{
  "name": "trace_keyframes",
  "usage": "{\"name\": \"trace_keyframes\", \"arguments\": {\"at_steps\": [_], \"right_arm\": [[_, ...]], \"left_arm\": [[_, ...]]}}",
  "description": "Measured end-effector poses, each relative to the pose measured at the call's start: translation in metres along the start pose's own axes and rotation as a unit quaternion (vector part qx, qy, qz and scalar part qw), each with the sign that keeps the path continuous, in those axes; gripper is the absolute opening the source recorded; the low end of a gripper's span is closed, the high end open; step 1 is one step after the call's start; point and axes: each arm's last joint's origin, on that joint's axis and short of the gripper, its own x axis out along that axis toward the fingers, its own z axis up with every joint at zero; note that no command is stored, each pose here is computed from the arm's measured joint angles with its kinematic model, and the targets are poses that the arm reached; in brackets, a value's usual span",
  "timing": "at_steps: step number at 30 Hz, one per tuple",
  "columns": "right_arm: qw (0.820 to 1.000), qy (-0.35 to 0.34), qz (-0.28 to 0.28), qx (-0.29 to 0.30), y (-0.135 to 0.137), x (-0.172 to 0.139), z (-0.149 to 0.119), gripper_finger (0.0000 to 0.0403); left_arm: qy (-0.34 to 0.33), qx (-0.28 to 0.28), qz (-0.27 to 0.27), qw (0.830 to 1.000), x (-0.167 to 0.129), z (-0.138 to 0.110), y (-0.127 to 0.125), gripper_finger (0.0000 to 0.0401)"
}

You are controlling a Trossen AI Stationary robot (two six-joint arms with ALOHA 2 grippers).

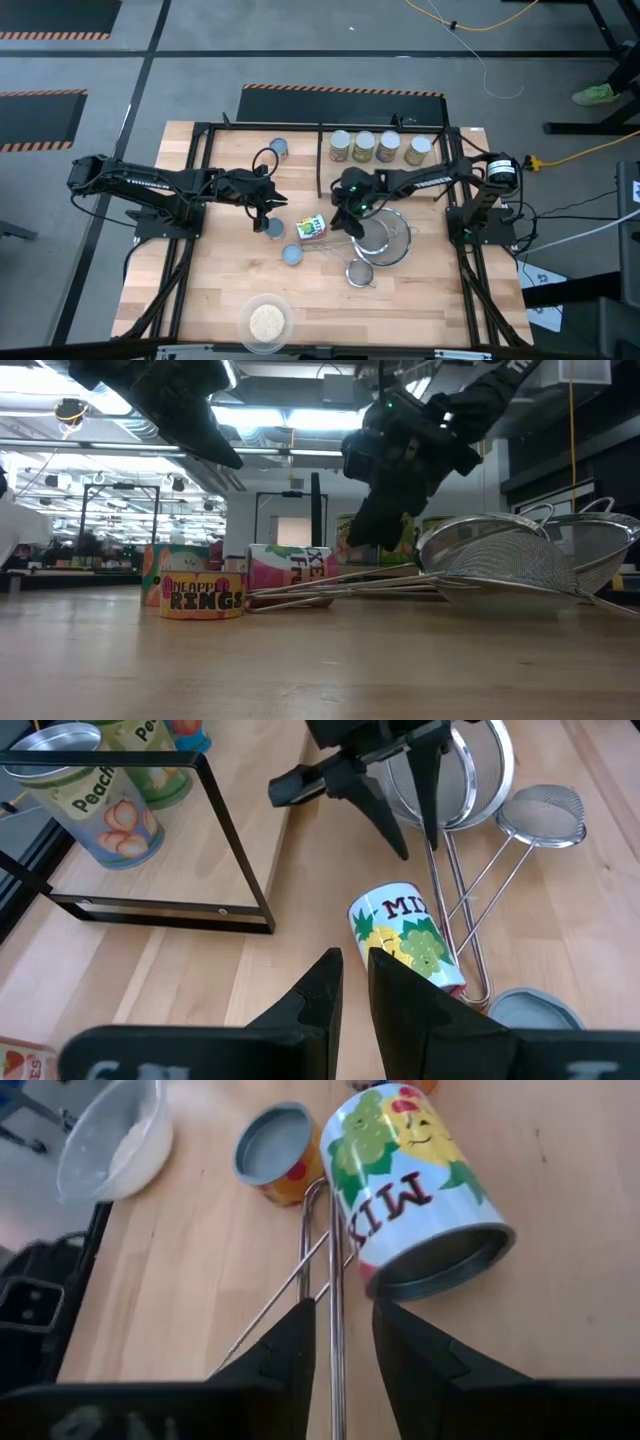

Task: Pick and place cans onto a shelf
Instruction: Put the canned mixed fruit on the shelf

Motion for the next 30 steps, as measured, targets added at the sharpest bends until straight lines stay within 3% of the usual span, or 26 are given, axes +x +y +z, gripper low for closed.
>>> {"name": "trace_keyframes", "arguments": {"at_steps": [30], "right_arm": [[0.996,-0.041,-0.075,-0.001,0.009,0.010,-0.007,0.0107]], "left_arm": [[0.000,0.005,0.002,1.000,0.000,0.000,0.000,0.0044]]}}
